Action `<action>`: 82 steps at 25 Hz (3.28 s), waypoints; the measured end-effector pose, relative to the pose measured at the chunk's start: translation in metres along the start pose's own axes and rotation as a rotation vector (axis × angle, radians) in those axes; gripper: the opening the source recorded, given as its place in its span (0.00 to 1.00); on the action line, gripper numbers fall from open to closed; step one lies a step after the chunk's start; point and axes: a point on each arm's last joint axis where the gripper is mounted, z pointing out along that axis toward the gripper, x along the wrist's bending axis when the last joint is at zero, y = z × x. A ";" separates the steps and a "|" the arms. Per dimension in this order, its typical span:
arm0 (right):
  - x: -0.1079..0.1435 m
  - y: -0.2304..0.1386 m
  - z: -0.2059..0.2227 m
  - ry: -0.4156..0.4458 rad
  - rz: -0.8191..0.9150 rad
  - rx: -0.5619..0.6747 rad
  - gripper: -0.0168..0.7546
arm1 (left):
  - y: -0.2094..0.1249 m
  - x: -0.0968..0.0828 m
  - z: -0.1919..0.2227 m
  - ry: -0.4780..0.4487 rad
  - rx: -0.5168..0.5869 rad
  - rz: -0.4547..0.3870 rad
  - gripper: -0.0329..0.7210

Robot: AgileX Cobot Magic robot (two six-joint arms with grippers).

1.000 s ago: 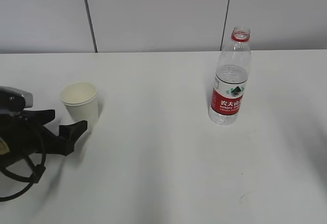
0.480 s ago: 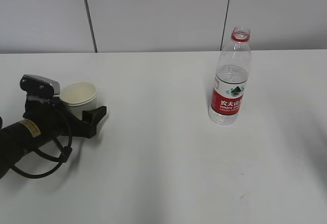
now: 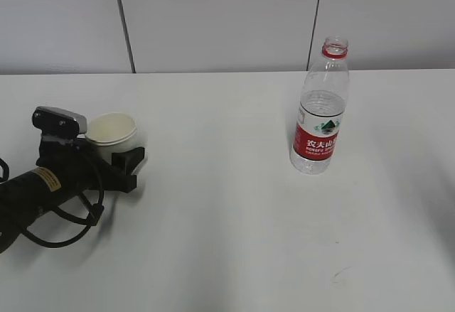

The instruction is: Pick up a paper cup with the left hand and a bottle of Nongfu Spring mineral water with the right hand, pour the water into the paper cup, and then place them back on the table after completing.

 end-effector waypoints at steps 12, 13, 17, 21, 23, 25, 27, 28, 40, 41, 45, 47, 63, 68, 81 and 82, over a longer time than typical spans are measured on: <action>0.000 -0.001 0.001 0.000 0.000 0.007 0.78 | 0.001 -0.002 0.000 -0.019 -0.005 0.009 0.53; 0.000 -0.002 0.002 0.000 0.000 0.013 0.78 | 0.002 -0.003 0.000 -0.028 -0.006 0.015 0.53; 0.000 -0.011 0.014 -0.003 0.021 0.078 0.78 | 0.010 -0.005 -0.001 -0.052 -0.025 0.036 0.53; 0.000 -0.023 0.029 -0.011 0.052 0.145 0.78 | 0.017 -0.005 -0.002 -0.051 -0.045 0.044 0.53; 0.000 -0.027 0.037 -0.014 0.064 0.157 0.78 | 0.019 -0.005 -0.003 -0.052 -0.049 0.046 0.53; 0.001 -0.031 0.045 -0.005 0.064 0.151 0.78 | 0.020 -0.005 -0.003 -0.052 -0.051 0.046 0.53; 0.003 -0.033 0.051 0.026 0.041 0.135 0.78 | 0.019 -0.005 -0.003 -0.052 -0.050 0.046 0.53; 0.006 -0.033 0.054 0.053 0.022 0.122 0.78 | 0.019 -0.005 -0.003 -0.052 -0.050 0.046 0.53; 0.029 -0.069 0.097 0.322 -0.016 0.074 0.78 | 0.019 -0.005 -0.003 -0.051 -0.050 0.046 0.53; 0.030 -0.073 0.100 0.334 -0.008 0.071 0.78 | 0.019 -0.005 -0.003 -0.051 -0.050 0.046 0.53; 0.036 -0.087 0.113 0.397 0.013 0.053 0.78 | 0.019 -0.005 -0.003 -0.047 -0.051 0.044 0.53; 0.037 -0.091 0.120 0.415 0.020 0.050 0.78 | 0.019 -0.005 -0.003 -0.047 -0.051 0.044 0.53; 0.041 -0.104 0.153 0.449 -0.012 0.072 0.84 | 0.019 -0.005 -0.003 -0.047 -0.051 0.044 0.52; 0.042 -0.110 0.166 0.462 -0.020 0.085 0.84 | 0.019 -0.005 -0.003 -0.047 -0.051 0.044 0.52; 0.060 -0.113 0.188 0.537 -0.030 0.038 0.84 | 0.019 -0.005 -0.003 -0.047 -0.051 0.044 0.52; 0.060 -0.113 0.191 0.537 -0.030 0.035 0.84 | 0.019 -0.005 -0.003 -0.047 -0.051 0.044 0.52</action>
